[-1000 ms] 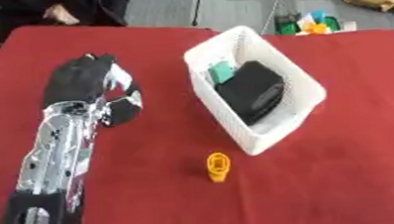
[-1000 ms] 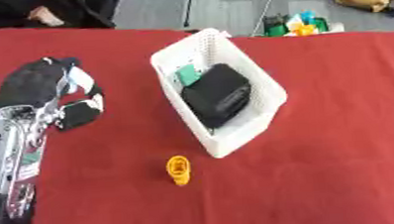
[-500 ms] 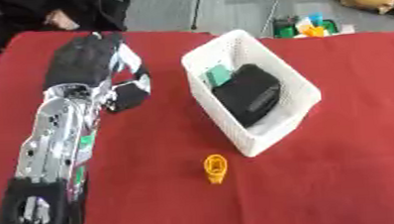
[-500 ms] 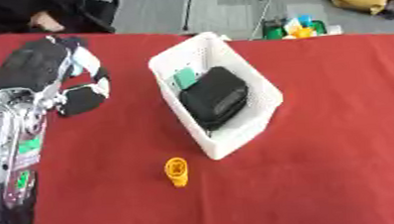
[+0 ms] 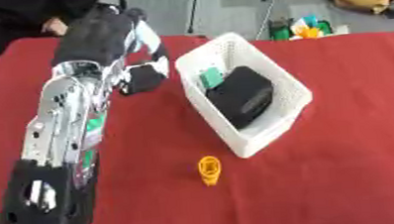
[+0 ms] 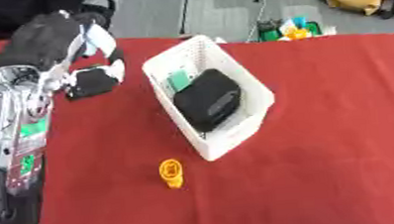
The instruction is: Pick up objects on the table and place them in the box.
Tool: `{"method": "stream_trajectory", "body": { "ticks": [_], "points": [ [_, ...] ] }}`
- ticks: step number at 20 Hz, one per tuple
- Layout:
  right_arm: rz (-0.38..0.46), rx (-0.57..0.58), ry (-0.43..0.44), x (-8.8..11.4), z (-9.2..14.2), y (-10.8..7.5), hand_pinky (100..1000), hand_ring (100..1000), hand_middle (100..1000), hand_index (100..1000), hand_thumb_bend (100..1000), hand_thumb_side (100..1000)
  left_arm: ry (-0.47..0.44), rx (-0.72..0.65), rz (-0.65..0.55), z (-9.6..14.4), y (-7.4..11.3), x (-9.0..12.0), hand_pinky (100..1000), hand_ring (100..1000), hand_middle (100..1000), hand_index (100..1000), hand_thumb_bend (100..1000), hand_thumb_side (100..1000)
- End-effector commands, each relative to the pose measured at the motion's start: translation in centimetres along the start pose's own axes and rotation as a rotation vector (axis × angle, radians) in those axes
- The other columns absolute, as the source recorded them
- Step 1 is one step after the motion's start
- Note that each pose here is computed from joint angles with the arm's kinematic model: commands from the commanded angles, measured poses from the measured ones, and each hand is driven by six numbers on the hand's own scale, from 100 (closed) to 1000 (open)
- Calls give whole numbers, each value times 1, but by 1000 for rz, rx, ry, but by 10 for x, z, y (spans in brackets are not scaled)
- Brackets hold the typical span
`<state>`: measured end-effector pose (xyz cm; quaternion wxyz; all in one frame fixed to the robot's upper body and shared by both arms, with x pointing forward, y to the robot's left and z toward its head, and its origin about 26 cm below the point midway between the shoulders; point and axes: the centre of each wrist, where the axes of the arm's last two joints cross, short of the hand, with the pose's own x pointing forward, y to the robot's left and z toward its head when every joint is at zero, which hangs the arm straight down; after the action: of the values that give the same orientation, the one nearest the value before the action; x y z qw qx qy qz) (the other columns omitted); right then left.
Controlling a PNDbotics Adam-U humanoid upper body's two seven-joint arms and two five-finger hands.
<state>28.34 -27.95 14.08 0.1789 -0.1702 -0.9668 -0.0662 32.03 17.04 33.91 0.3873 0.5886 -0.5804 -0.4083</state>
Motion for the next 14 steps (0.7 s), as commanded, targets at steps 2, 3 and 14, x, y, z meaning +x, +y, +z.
{"method": "stream_trajectory", "body": {
  "ticks": [2, 3, 14],
  "points": [
    [-7, 21, -30, 5, -7, -2, 781, 768, 617, 739, 155, 995, -49, 17, 1, -2, 10, 9, 759, 591, 456, 901, 100, 555],
    [-7, 22, -30, 5, -7, -1, 781, 768, 617, 739, 155, 995, -55, 16, 1, -3, 10, 10, 758, 591, 456, 901, 100, 560],
    [-17, 34, -29, 5, -8, 1, 781, 769, 617, 740, 156, 992, -149, -31, -24, -19, 5, 35, 766, 600, 462, 898, 100, 563]
  ]
}}
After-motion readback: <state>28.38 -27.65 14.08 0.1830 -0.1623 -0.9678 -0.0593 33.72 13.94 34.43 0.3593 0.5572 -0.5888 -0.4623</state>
